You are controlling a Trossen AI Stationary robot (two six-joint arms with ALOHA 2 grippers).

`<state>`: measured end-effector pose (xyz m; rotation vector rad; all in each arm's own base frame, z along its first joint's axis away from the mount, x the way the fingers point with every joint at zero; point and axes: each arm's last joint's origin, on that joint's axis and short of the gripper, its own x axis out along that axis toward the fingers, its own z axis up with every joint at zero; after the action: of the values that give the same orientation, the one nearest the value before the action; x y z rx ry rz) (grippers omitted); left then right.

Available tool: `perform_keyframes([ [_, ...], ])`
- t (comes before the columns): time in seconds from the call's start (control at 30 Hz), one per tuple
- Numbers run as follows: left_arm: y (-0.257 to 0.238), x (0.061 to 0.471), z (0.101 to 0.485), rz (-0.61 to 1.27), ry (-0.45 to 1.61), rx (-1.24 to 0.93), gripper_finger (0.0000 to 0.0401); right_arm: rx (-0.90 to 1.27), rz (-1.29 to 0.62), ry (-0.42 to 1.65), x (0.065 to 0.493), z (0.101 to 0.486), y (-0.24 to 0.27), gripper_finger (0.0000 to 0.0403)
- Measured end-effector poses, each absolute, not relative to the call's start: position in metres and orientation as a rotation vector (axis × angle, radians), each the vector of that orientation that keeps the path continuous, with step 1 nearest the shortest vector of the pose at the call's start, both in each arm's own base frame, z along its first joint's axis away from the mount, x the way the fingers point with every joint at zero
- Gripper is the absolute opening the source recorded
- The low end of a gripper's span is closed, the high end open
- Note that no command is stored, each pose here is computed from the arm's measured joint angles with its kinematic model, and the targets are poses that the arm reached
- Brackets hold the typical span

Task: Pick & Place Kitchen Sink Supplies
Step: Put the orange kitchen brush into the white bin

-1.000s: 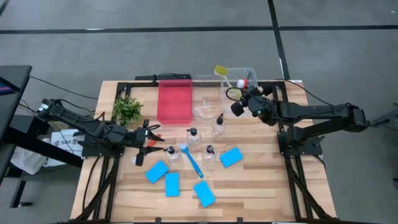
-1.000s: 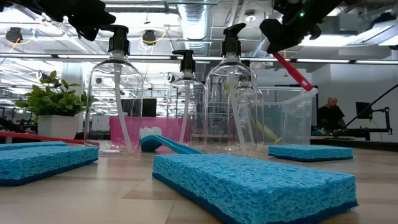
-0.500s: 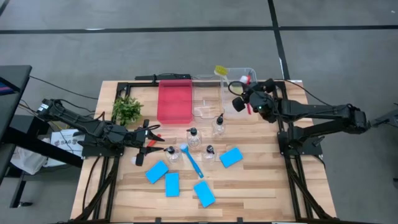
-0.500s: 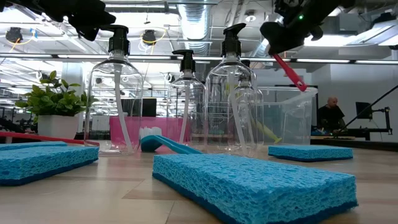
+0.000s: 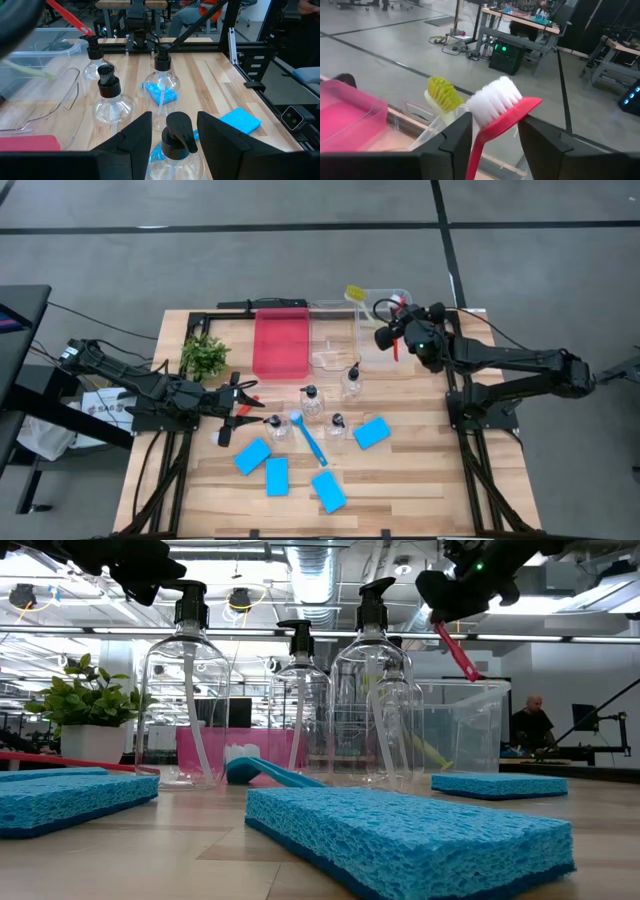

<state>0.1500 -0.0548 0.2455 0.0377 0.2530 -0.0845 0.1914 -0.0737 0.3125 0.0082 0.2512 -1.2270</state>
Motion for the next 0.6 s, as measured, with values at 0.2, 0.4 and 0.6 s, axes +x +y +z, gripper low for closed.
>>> perform_keyframes([
  [0.2, -0.0547, 0.15, 0.2455, -0.084, 0.253, 0.038, 0.0159, 0.012, -1.241, 0.248, 0.1905, 0.3128, -0.0764, 0.0175],
  [0.4, -0.0548, 0.15, 0.2455, -0.085, 0.253, 0.038, 0.0159, 0.012, -1.241, 0.245, 0.1906, 0.313, -0.0764, 0.0197],
  [0.6, -0.0547, 0.15, 0.2456, -0.084, 0.253, 0.038, 0.0159, 0.005, -1.242, 0.249, 0.1905, 0.3131, -0.0764, 0.0206],
])
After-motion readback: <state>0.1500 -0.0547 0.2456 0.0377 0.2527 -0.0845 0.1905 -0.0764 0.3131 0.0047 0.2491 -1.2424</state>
